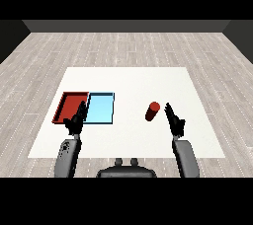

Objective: Pick the red can and put it in the red box

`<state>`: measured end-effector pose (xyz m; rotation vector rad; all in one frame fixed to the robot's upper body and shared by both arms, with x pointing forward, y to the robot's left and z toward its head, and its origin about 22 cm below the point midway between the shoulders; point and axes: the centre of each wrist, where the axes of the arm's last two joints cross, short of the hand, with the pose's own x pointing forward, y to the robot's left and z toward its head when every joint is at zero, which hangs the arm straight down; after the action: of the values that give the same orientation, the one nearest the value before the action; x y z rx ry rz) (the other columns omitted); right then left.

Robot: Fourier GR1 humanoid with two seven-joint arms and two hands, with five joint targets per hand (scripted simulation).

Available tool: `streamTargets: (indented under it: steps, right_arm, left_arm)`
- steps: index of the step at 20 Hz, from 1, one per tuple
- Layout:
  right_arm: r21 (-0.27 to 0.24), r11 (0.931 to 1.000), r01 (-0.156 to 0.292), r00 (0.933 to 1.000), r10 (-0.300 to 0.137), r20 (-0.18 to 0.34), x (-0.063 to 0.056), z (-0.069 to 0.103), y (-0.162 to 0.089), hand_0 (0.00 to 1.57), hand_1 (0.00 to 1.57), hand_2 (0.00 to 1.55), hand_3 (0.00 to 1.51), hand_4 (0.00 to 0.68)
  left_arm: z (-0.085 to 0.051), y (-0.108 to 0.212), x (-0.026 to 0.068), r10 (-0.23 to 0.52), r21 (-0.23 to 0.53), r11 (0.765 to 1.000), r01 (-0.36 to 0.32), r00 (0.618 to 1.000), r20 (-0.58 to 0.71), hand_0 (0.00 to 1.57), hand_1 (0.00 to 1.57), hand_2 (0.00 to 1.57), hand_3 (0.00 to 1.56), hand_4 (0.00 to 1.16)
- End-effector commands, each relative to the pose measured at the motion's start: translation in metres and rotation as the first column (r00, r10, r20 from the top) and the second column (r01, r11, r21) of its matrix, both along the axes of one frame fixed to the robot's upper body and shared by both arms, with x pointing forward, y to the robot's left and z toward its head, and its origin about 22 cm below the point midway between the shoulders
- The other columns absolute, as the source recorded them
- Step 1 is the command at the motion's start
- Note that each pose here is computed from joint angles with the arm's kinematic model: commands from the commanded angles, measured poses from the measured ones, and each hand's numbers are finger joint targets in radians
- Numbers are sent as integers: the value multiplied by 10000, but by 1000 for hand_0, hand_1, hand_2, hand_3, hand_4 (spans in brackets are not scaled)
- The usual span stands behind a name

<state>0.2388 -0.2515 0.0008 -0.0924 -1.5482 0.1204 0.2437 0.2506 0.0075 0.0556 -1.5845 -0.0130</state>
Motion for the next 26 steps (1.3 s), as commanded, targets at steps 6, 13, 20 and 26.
streamTargets:
  steps: [6, 13, 20, 26]
  right_arm:
    - [584, 9979, 277, 9953, -330, 907, -102, 221, -1361, 0, 0, 0, 0, 0]
    - [1378, 9837, -1155, 9265, 567, 3719, -101, 298, -1373, 0, 0, 0, 0, 0]
    - [1353, 9844, -1125, 9271, 550, 3708, -12, 127, -1569, 0, 0, 0, 0, 0]
    - [1496, 9813, -1212, 9346, 621, 3503, 9, 89, -1345, 0, 0, 0, 0, 0]
  left_arm:
    - [12, 65, 23, -410, 540, 9977, 409, 9992, 10, 0, 0, 0, 0, 0]
    - [80, -231, -109, -480, -613, 9947, 828, 8993, 4347, 0, 0, 0, 0, 0]
    - [62, 236, 37, -633, -419, 9948, 926, 8870, 4574, 0, 0, 0, 0, 0]
    - [-30, 11, -30, -529, -497, 9952, 847, 8892, 4545, 0, 0, 0, 0, 0]
